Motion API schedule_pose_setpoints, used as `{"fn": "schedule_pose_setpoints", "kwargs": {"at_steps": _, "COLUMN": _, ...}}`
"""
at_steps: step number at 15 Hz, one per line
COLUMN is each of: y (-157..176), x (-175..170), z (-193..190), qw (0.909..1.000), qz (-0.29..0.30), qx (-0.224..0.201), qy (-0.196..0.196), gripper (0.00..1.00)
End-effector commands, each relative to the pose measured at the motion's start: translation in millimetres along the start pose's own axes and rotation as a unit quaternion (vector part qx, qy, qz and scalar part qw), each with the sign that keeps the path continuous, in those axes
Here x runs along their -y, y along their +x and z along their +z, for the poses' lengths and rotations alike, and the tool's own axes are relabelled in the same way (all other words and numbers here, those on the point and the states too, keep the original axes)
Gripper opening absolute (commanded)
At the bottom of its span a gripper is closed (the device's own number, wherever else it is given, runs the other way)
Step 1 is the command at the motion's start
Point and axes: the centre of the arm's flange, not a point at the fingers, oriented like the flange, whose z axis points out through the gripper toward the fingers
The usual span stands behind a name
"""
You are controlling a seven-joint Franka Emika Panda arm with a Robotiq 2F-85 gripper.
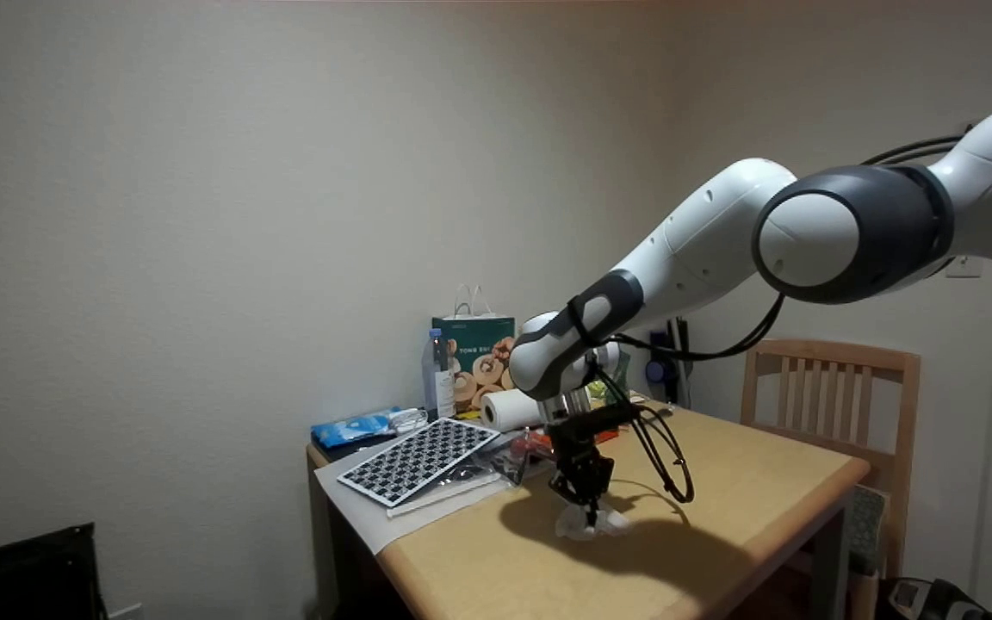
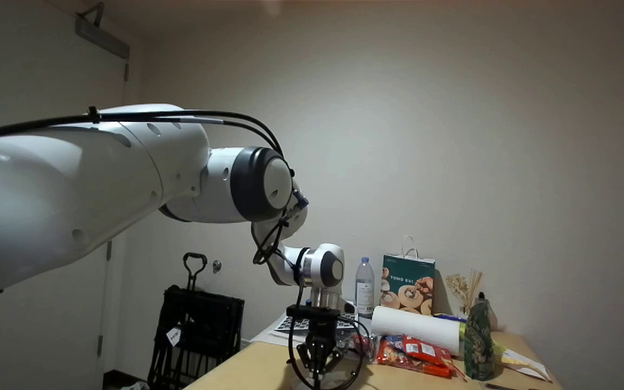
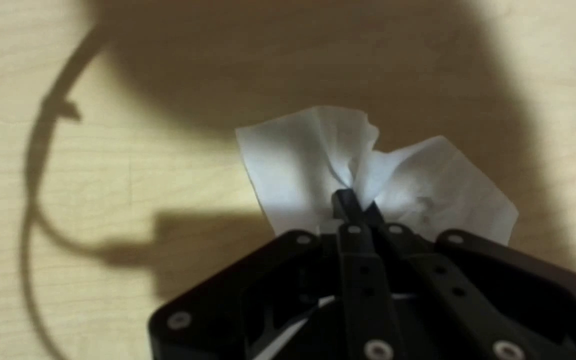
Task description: Use the cloth to wipe the counter
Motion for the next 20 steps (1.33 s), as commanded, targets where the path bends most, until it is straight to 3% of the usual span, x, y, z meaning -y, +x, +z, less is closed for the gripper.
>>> {"fn": "schedule_pose_setpoints", "kwargs": {"at_steps": 1, "y": -30.6, "x": 19.7, "z": 25.9, "qw": 0.9983, "qz": -0.040, "qx": 0.038, "qy": 0.020, "gripper": 0.00}}
{"fn": "schedule_pose_setpoints", "kwargs": {"at_steps": 5, "y": -31.8, "x": 31.1, "z": 30.4, "qw": 0.9973, "qz": -0.054, "qx": 0.045, "qy": 0.021, "gripper": 0.00}}
{"fn": "schedule_pose_setpoints", "kwargs": {"at_steps": 9, "y": -4.5, "x": 67.4, "z": 20.7, "qw": 0.9955, "qz": -0.070, "qx": 0.048, "qy": -0.042, "gripper": 0.00}}
{"fn": "schedule_pose_setpoints", "kwargs": {"at_steps": 14, "y": 5.2, "x": 148.4, "z": 16.8, "qw": 0.9803, "qz": -0.147, "qx": 0.050, "qy": -0.122, "gripper": 0.00}}
{"fn": "schedule_pose_setpoints", "kwargs": {"at_steps": 15, "y": 3.7, "x": 152.8, "z": 12.2, "qw": 0.9793, "qz": -0.152, "qx": 0.043, "qy": -0.127, "gripper": 0.00}}
{"fn": "schedule_pose_setpoints", "kwargs": {"at_steps": 16, "y": -20.2, "x": 142.6, "z": 4.6, "qw": 0.9835, "qz": -0.134, "qx": 0.046, "qy": -0.113, "gripper": 0.01}}
{"fn": "schedule_pose_setpoints", "kwargs": {"at_steps": 20, "y": -20.3, "x": 163.8, "z": 1.1, "qw": 0.9802, "qz": -0.148, "qx": 0.038, "qy": -0.126, "gripper": 0.00}}
